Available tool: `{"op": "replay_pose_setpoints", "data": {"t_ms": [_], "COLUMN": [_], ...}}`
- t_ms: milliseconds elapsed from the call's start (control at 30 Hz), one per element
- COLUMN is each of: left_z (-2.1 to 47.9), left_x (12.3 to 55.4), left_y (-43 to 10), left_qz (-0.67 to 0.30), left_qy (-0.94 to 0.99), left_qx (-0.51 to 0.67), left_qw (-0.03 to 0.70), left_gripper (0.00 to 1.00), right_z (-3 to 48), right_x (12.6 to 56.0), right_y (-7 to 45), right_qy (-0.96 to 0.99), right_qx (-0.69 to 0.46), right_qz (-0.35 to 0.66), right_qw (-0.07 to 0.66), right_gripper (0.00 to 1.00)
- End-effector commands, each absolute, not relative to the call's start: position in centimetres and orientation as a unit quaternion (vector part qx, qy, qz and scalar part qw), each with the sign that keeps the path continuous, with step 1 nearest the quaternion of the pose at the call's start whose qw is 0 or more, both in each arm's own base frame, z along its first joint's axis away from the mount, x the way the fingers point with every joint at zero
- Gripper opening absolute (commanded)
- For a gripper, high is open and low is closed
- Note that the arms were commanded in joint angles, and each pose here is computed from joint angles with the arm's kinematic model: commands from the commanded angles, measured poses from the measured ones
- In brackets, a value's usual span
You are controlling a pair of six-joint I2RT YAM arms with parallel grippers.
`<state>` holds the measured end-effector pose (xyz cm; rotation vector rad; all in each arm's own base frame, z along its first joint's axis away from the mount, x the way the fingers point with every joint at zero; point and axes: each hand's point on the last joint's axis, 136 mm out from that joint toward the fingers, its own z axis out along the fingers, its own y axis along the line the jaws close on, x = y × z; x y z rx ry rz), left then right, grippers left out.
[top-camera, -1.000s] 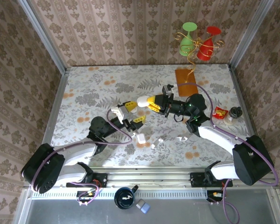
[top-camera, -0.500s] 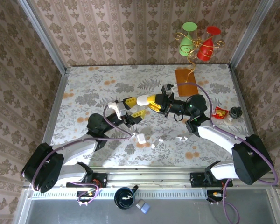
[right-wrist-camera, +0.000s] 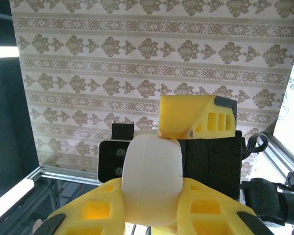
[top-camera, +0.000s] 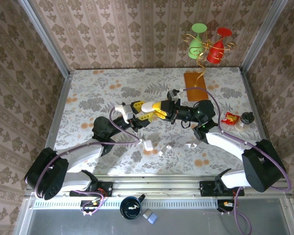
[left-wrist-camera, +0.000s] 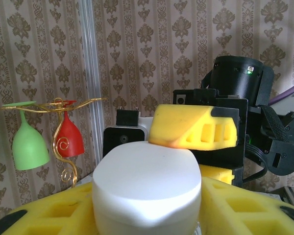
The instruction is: Insert the wireless bluetooth earbuds into the charging case
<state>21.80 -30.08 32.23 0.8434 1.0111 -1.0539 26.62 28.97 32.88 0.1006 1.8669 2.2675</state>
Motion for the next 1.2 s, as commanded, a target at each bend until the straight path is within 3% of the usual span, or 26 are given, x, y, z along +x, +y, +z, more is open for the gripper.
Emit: {"op": "replay_pose_setpoints", "data": {"t_ms": [0,567,667,733,967,1100,1167], "left_z": [34.1,33.5,33.6,33.7,33.3,33.4,33.1], "left_x": [20.7,20.7,20.8,20.8,21.0,21.5,22.4], "left_y": [-30.3,-30.4,-30.4,-30.4,-30.5,-30.4,-30.1], "left_qz": [-0.481,-0.478,-0.478,-0.479,-0.479,-0.492,-0.506], "left_qy": [0.410,0.413,0.413,0.413,0.418,0.431,0.453], "left_qx": [0.388,0.391,0.390,0.390,0.390,0.377,0.359], "left_qw": [0.671,0.669,0.670,0.669,0.666,0.655,0.641], "left_gripper": [0.48,0.50,0.47,0.40,0.34,0.32,0.34], "right_z": [34.4,35.1,34.8,34.6,35.1,34.0,33.4], "right_x": [26.5,26.2,26.3,26.4,26.3,26.8,27.2], "right_y": [29.3,29.3,29.3,29.4,29.3,28.4,27.2], "right_qy": [0.622,0.615,0.618,0.619,0.617,0.650,0.674], "right_qx": [0.011,0.000,0.002,0.005,-0.002,-0.003,-0.001], "right_qz": [0.775,0.780,0.778,0.777,0.778,0.746,0.718], "right_qw": [0.111,0.119,0.115,0.112,0.118,0.144,0.173], "right_gripper": [0.00,0.00,0.00,0.00,0.00,0.55,0.69]}}
